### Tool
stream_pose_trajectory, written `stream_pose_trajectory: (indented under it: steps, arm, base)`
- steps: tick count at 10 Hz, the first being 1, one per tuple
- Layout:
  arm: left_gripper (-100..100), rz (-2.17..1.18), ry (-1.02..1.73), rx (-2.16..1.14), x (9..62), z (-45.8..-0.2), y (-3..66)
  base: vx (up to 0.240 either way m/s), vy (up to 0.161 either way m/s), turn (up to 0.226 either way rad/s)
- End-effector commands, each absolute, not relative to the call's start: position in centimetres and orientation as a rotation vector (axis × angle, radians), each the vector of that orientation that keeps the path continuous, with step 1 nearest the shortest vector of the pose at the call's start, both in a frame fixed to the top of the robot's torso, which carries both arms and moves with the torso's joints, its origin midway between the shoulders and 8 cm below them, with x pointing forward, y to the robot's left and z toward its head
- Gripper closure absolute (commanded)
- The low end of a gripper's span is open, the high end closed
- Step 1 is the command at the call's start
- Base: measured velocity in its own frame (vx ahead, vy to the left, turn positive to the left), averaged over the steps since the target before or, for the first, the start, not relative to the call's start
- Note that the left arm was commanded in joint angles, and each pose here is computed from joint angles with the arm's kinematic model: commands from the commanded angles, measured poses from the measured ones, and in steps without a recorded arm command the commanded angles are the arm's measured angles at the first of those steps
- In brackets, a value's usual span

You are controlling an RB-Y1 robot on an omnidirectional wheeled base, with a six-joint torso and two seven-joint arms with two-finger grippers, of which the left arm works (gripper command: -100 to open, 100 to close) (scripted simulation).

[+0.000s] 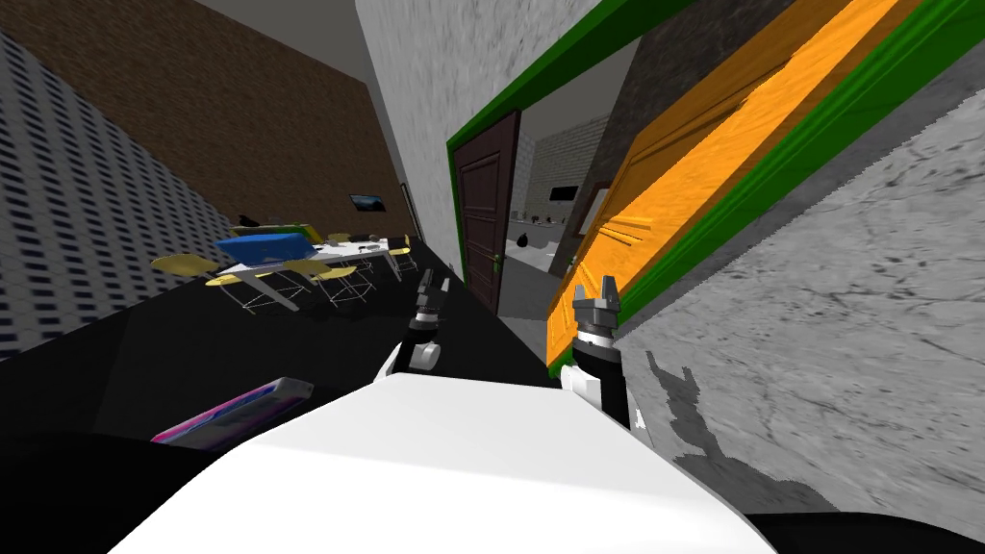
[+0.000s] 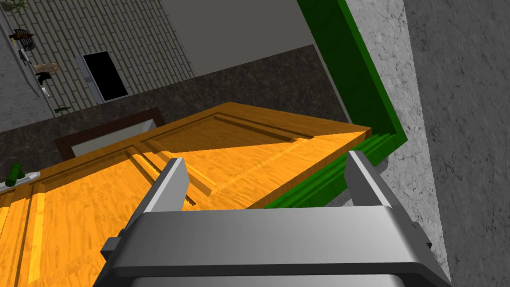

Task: Push the door open

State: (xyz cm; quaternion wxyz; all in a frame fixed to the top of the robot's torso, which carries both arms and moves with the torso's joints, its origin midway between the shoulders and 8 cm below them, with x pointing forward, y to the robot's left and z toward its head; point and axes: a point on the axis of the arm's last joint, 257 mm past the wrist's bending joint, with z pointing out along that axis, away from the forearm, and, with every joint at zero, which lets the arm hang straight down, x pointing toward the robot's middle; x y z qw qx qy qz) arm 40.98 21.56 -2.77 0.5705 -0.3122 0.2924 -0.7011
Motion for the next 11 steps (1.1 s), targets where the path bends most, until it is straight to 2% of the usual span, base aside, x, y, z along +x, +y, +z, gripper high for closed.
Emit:
stream_pose_trajectory:
  steps: [1, 11]
  arm:
    - [-100, -1.654, 0.709, -0.742, 41.8, -3.5, 20.9]
    - [-100, -1.696, 0.863, -0.793, 46.2, -8.7, 16.4]
  base:
    - [0.083, 0.051, -0.026]
    - [0.098, 0.056, -0.029]
